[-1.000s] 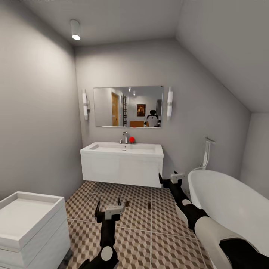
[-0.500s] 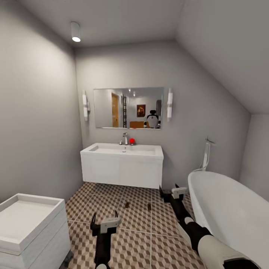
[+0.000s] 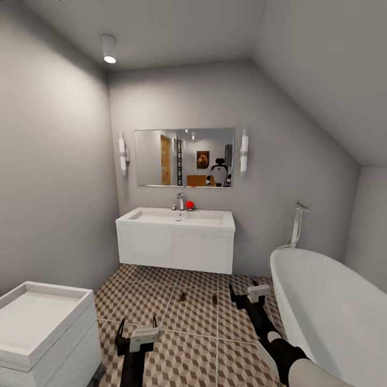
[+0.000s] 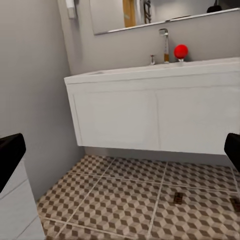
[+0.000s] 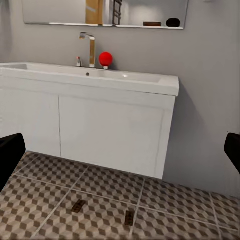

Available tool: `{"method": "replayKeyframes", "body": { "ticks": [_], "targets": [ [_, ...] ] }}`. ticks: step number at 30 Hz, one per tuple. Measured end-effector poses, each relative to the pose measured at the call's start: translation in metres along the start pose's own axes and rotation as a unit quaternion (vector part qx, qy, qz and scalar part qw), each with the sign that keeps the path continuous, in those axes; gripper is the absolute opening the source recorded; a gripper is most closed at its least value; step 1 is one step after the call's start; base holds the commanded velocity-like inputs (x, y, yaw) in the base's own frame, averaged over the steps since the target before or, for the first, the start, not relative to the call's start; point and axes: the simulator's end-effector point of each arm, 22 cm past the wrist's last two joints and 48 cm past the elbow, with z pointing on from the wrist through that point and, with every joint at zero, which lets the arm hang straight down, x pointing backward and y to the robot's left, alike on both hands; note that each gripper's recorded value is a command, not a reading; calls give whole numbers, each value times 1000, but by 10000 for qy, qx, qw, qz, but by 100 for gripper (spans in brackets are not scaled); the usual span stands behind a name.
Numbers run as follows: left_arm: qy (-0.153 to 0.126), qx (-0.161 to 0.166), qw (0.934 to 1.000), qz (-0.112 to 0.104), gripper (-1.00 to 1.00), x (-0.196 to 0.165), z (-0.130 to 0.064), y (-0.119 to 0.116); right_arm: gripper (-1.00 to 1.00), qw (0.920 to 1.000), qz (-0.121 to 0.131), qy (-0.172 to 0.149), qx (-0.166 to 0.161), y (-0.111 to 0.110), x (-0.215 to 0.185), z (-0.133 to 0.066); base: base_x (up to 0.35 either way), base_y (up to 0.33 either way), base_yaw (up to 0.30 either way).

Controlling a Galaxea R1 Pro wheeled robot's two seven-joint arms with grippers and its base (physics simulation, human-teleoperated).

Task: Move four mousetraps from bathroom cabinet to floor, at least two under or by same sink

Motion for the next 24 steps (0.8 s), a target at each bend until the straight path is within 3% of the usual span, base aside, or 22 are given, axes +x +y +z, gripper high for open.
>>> {"method": "replayKeyframes", "body": {
  "ticks": [4, 11, 18, 24],
  "targets": [
    [22, -20, 10000, 52, 100, 6, -3, 10, 100, 10000, 3, 65, -3, 0, 4, -7, 0, 0, 0],
    [-17, -57, 10000, 55, 100, 18, -14, 28, 100, 9986, 14, 535, -5, 1, 53, -49, 0, 0, 0],
    [-30, -83, 9999, 68, 100, 25, -24, 43, 100, 9999, 14, 140, 16, 1, 38, -64, 0, 0, 0],
    [-62, -100, 9999, 13, 100, 33, -41, 58, 100, 9999, 28, 126, 11, 2, 36, -73, 0, 0, 0]
  ]
}}
